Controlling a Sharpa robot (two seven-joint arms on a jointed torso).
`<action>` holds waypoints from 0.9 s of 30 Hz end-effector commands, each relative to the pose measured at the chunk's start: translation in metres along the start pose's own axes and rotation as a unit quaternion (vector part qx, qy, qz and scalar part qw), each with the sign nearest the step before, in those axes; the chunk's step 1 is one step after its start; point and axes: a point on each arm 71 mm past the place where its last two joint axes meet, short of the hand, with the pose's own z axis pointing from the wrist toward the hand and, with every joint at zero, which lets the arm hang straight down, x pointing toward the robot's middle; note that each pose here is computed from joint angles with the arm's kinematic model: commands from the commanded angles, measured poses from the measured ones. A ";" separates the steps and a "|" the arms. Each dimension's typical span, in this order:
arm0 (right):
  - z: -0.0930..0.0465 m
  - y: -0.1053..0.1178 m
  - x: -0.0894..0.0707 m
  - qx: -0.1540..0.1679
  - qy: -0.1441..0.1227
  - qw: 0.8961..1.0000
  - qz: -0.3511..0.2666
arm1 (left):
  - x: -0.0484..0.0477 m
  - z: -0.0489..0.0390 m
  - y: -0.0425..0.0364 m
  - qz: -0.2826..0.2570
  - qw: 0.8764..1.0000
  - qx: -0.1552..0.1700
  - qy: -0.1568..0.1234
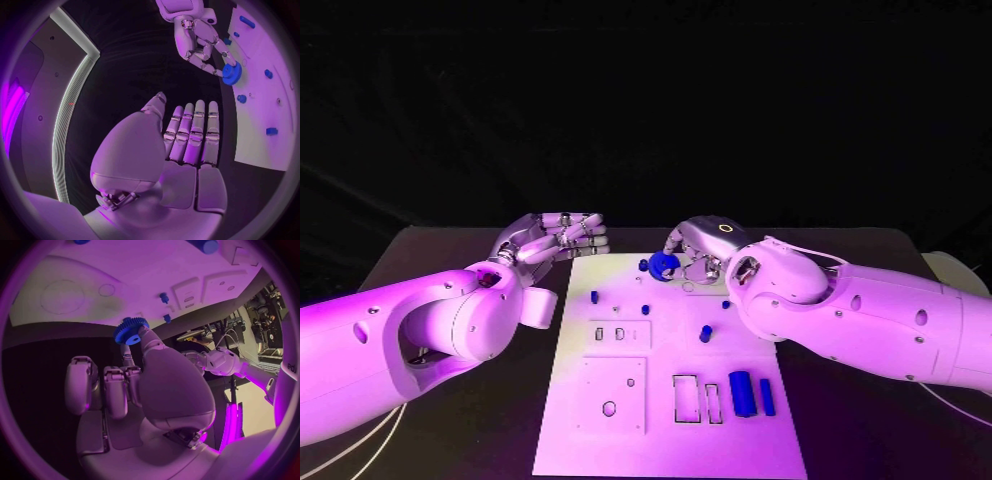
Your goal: Assemble the parts on the task board
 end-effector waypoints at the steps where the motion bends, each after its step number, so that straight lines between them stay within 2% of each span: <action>1: 0.005 0.007 0.002 -0.009 -0.015 1.000 -0.021 | 0.0035 0.0007 -0.0009 -0.005 1.000 0.002 0.012; 10: 0.015 0.020 0.016 -0.022 -0.004 0.999 -0.023 | 0.0048 0.0010 -0.0008 -0.005 1.000 0.002 0.013; 27: 0.025 0.030 0.035 -0.027 0.014 0.999 -0.023 | 0.0061 0.0010 -0.0008 -0.006 1.000 0.002 0.014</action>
